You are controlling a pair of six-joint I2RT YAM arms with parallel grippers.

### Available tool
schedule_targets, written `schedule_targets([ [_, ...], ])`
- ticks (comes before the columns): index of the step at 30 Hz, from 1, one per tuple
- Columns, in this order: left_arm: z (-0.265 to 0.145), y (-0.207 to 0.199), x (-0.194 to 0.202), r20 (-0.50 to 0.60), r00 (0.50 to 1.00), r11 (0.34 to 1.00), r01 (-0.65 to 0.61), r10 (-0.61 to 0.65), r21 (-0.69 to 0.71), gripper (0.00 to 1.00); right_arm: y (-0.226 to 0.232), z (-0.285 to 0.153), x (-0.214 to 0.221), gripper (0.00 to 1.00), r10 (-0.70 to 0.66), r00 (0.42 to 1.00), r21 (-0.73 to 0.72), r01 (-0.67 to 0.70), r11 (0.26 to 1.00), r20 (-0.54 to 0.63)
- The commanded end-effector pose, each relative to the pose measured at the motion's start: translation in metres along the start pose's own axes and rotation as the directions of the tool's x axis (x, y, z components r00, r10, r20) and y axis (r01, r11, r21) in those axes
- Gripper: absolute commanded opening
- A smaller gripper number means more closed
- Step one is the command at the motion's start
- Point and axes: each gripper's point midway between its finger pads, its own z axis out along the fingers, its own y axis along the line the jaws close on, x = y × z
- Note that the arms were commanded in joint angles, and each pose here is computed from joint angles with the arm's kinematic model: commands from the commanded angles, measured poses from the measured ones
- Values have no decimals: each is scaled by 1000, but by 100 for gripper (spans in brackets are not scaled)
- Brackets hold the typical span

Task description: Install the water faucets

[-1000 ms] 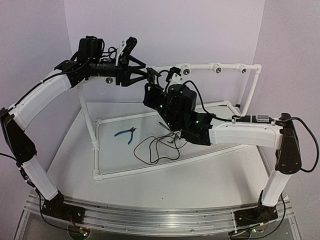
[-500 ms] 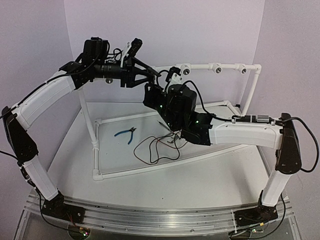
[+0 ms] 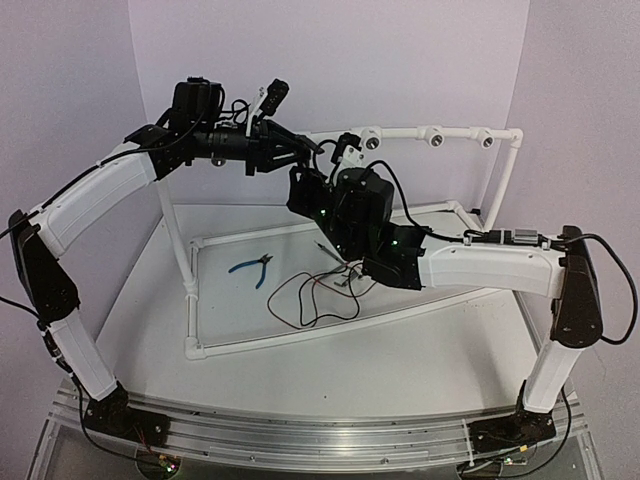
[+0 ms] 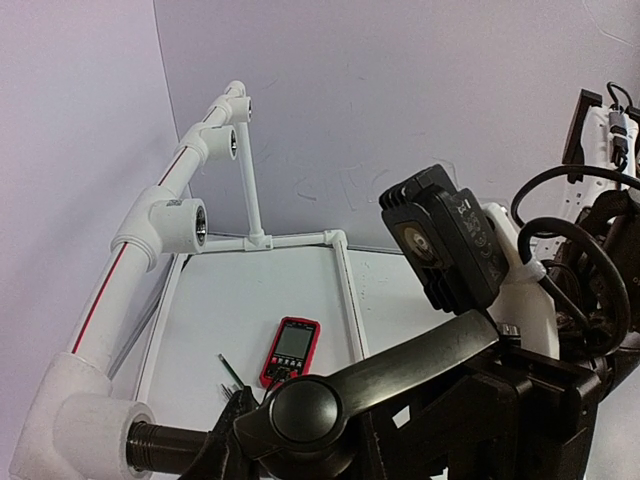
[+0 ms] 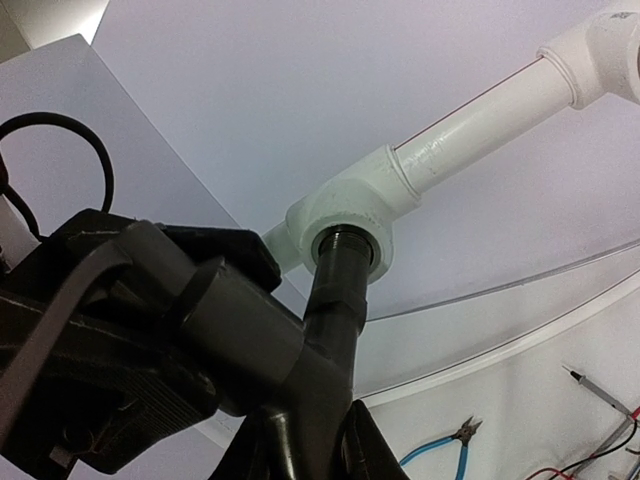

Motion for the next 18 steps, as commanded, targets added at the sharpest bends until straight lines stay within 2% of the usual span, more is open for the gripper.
schedule_targets([
  [1, -7, -1, -19, 31, 998, 998, -53, 54, -27, 0, 17, -3, -87, 0, 118, 966, -56, -108, 993, 229],
  [3, -8, 0, -21, 30, 998, 998, -54, 55, -34, 0, 18, -4, -87, 5, 111, 968, -62, -99, 993, 226],
  [6, -9, 5, -24, 27, 997, 996, -66, 68, -63, 0, 21, -4, -86, 21, 101, 971, -76, -86, 993, 217],
  [12, -12, 10, -22, 6, 996, 992, -93, 94, -84, 0, 30, -11, -90, 44, 61, 978, -115, -38, 993, 200],
  [18, -15, 11, -24, 3, 994, 990, -108, 109, -91, 0, 37, -22, -87, 54, 21, 988, -169, 5, 986, 155],
])
